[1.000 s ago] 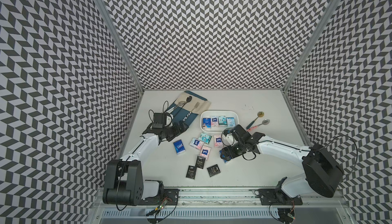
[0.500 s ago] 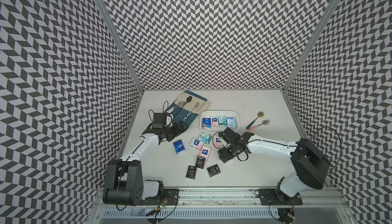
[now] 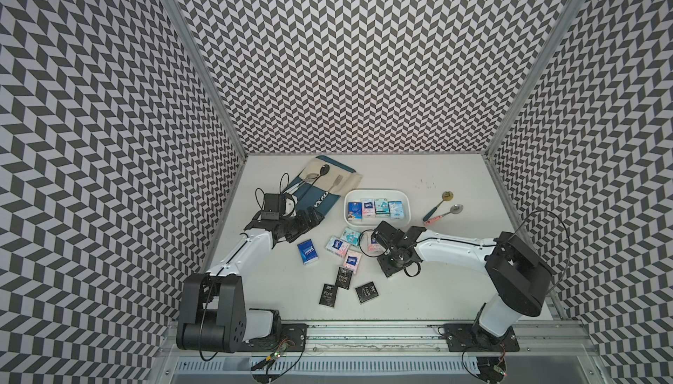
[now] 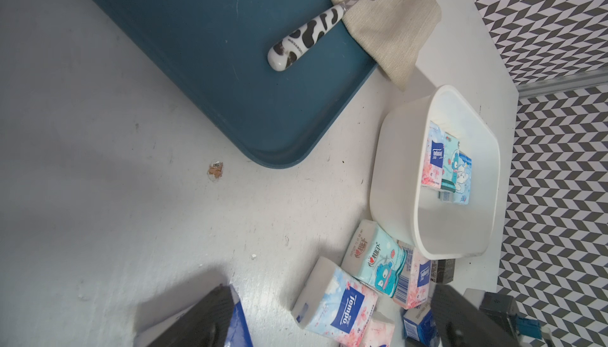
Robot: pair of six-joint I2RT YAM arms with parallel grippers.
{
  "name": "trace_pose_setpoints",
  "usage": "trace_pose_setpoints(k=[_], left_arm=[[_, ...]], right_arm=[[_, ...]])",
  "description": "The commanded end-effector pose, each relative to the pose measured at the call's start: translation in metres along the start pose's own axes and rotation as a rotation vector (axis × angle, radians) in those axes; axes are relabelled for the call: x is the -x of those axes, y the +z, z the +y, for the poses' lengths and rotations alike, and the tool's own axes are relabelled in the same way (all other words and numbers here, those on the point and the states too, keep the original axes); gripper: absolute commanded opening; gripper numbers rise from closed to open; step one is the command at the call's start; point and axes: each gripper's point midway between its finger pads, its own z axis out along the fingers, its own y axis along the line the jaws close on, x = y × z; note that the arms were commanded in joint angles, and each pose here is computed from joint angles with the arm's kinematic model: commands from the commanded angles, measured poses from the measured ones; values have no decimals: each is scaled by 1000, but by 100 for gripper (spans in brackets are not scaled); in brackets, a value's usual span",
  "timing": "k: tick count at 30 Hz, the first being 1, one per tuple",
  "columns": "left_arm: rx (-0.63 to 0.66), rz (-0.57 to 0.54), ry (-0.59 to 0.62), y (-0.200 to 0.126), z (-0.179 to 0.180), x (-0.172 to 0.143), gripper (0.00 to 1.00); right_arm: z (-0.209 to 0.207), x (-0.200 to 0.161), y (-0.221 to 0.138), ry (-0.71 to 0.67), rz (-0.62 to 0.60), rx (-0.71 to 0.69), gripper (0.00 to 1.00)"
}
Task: Put the pocket tissues into the storage box
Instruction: Pick up the pocket tissues from the center of the board, then place the pocket tissues in the storage box.
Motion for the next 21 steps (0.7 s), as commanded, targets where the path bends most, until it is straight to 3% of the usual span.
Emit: trace_pose_setpoints(k=[1, 6, 11, 21], left_arm=[[-18, -28, 28, -3, -7, 6, 100], [-28, -26, 28, 0, -9, 10, 100], [-48, -31, 27, 2, -15, 17, 100], [-71, -52, 42, 2, -27, 31, 100]], right_arm=[[8, 9, -23, 20, -42, 38, 52], [19, 30, -56, 33, -111, 92, 51], [27, 73, -87, 66, -195, 106, 50], [6, 180, -99, 211, -328, 71, 49]])
